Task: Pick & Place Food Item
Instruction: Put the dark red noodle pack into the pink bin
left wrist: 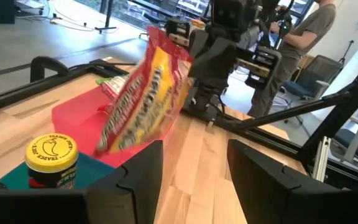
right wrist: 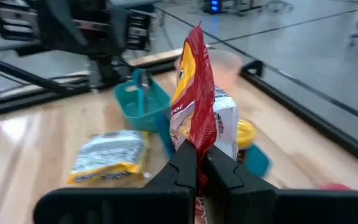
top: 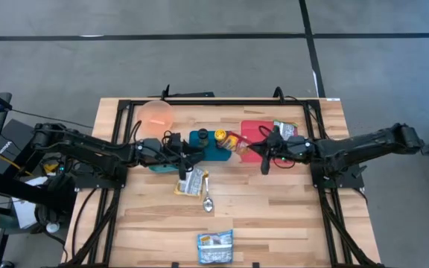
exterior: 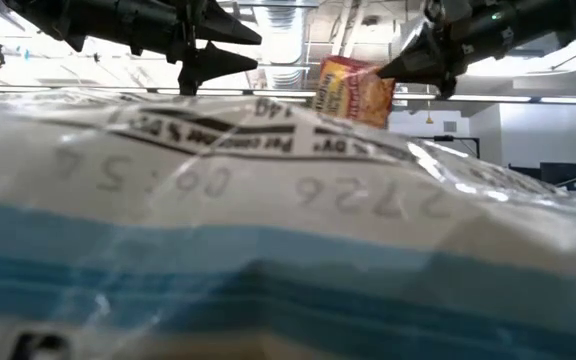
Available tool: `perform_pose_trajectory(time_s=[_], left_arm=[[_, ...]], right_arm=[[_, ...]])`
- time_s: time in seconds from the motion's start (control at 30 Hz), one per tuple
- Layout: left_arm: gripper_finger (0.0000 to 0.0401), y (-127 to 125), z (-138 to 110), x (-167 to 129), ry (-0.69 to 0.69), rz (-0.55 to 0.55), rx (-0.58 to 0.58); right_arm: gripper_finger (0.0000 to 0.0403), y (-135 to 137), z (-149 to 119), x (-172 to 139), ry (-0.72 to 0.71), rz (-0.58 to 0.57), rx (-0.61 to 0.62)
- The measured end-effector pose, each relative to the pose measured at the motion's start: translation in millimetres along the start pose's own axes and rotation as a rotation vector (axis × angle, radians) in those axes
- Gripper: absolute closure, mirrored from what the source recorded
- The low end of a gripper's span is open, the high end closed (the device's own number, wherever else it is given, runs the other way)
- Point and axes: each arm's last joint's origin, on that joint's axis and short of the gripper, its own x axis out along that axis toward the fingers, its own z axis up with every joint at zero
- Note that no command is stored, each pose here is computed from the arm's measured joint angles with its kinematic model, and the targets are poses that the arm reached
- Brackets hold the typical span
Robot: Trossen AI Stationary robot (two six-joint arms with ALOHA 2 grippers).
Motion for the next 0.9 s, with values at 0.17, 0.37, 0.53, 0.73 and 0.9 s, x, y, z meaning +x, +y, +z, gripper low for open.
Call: perform_pose_trajectory(time_s=[0.17, 0.37, 0.53, 0.73, 0.9], left_arm=[[0.0224, 0, 0, 0, 0.0, 0.0, 0.0], [0.0228, 0, 0, 0, -0.006, -0.002, -0.001], [0.0229, 0, 0, 0, -0.005, -0.002, -0.001], [0.0233, 0, 0, 0, -0.005, -0.001, -0.001], [0.0233, 0, 0, 0, -0.005, -0.001, -0.001]], right_arm=[[0.0403, -10, 3, -19, 0.019, -0.076, -0.001], [0.0403, -23, 4, -35, 0.04, -0.139, 0.019], [0.0403, -34, 4, -44, 0.062, -0.197, 0.022], [0.0403, -46, 3, -52, 0.086, -0.255, 0.048], [0.0403, -54, 0, -57, 0.117, -0.304, 0.063]])
